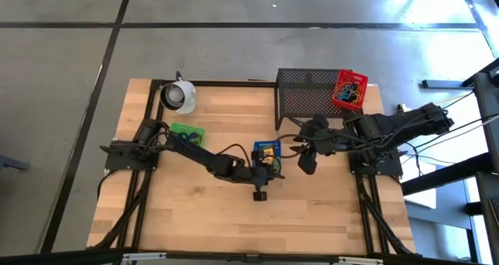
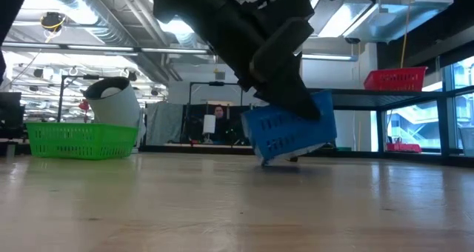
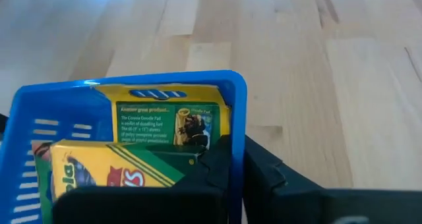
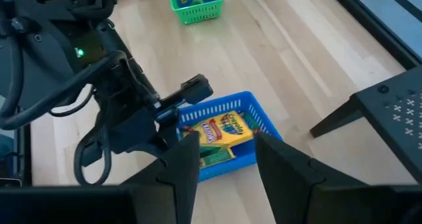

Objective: Pick & Place Office Desk Supplies
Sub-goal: Put the blue bin containing crayon boxes on the shelf

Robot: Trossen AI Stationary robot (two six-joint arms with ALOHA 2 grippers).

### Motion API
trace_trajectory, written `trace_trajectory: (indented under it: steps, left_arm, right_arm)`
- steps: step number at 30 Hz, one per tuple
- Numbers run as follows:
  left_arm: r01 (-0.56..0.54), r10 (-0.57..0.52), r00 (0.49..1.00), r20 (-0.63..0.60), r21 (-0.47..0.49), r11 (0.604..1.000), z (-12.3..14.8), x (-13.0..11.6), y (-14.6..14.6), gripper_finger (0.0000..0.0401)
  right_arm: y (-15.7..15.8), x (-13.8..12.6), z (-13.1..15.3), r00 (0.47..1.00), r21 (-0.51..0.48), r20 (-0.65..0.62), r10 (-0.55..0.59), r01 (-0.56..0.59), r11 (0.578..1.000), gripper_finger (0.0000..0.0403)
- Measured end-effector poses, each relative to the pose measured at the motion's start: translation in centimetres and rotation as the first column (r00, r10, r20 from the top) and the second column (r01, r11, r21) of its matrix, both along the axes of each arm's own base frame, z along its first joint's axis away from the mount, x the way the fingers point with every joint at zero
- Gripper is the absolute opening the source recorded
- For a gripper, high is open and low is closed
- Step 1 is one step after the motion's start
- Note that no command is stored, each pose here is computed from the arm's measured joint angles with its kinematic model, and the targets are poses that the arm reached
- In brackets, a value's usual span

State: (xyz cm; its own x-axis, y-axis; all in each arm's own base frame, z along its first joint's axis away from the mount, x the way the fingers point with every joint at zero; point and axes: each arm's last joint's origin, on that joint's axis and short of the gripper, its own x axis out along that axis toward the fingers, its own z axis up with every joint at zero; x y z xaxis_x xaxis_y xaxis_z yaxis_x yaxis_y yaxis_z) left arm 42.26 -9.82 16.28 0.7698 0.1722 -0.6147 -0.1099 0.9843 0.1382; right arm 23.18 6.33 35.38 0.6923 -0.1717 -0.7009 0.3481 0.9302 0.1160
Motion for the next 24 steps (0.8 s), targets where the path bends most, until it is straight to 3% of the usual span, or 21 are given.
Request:
trace_trajectory:
  steps: [8, 12, 17, 21, 24]
  left_arm:
    - [-0.004, 0.004, 1.0, 0.006, -0.008, 1.0, 0.2, -0.1, 0.0, 0.0094]
    - [0.018, -0.018, 1.0, 0.018, -0.01, 1.0, 2.8, -1.0, -0.3, 0.0131]
    - [-0.005, 0.002, 0.995, -0.101, -0.035, 0.999, 6.5, -4.6, -0.6, 0.0152]
    - [-0.097, 0.079, 0.97, -0.228, -0.068, 0.993, 8.4, -8.1, -0.7, 0.0148]
    - [-0.154, 0.135, 0.949, -0.284, -0.043, 0.987, 9.0, -10.5, -1.0, 0.0141]
  right_arm:
    - [0.2, -0.1, 0.0, 1.0, 0.004, 0.001, 0.004, -0.004, 1.0, 0.015]
    - [0.3, 0.3, -0.3, 1.0, 0.012, -0.01, -0.006, 0.006, 1.0, 0.015]
    - [1.6, 1.9, -2.2, 0.995, -0.019, -0.092, 0.036, -0.038, 0.999, 0.015]
    - [3.6, 3.6, -4.9, 0.97, -0.08, -0.207, 0.125, -0.144, 0.986, 0.015]
    - [5.1, 4.9, -7.3, 0.932, -0.097, -0.299, 0.208, -0.246, 0.964, 0.015]
